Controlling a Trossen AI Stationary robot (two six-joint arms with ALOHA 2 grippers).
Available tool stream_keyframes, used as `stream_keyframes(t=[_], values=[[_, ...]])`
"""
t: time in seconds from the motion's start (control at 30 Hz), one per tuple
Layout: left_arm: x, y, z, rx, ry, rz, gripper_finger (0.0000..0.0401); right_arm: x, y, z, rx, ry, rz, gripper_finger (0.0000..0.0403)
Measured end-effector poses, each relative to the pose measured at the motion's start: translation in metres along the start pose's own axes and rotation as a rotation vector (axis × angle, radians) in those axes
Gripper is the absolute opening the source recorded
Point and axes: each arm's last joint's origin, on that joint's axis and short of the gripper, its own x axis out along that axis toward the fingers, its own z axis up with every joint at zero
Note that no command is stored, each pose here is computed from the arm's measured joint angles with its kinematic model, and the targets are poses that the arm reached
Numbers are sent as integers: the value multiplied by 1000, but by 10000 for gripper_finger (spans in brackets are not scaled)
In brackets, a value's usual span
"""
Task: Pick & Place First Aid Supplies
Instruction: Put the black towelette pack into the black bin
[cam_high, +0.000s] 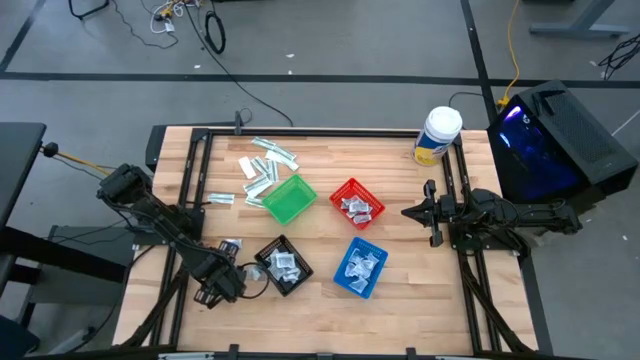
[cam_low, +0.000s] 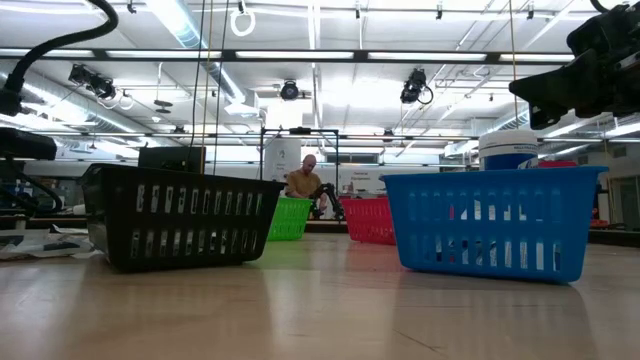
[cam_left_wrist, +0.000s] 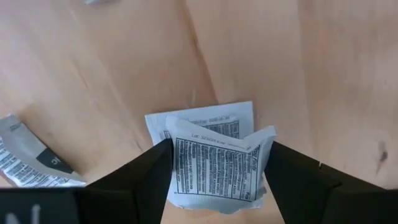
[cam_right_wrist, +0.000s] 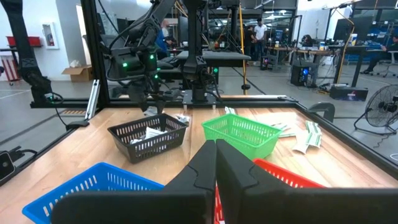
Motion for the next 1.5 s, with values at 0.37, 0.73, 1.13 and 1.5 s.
stream_keyframes(t=[0.37, 0.73, 1.13, 1.5], values=[[-20, -5, 11, 30, -32, 18, 248, 0, 0, 0, 0, 0, 0, 13], [-67, 3, 44, 74, -203, 89, 248, 0, 0, 0, 0, 0, 0, 13], [-88, 48, 71, 53, -343, 161, 248, 0, 0, 0, 0, 0, 0, 13], [-93, 64, 83, 13, -444, 163, 248, 0, 0, 0, 0, 0, 0, 13]])
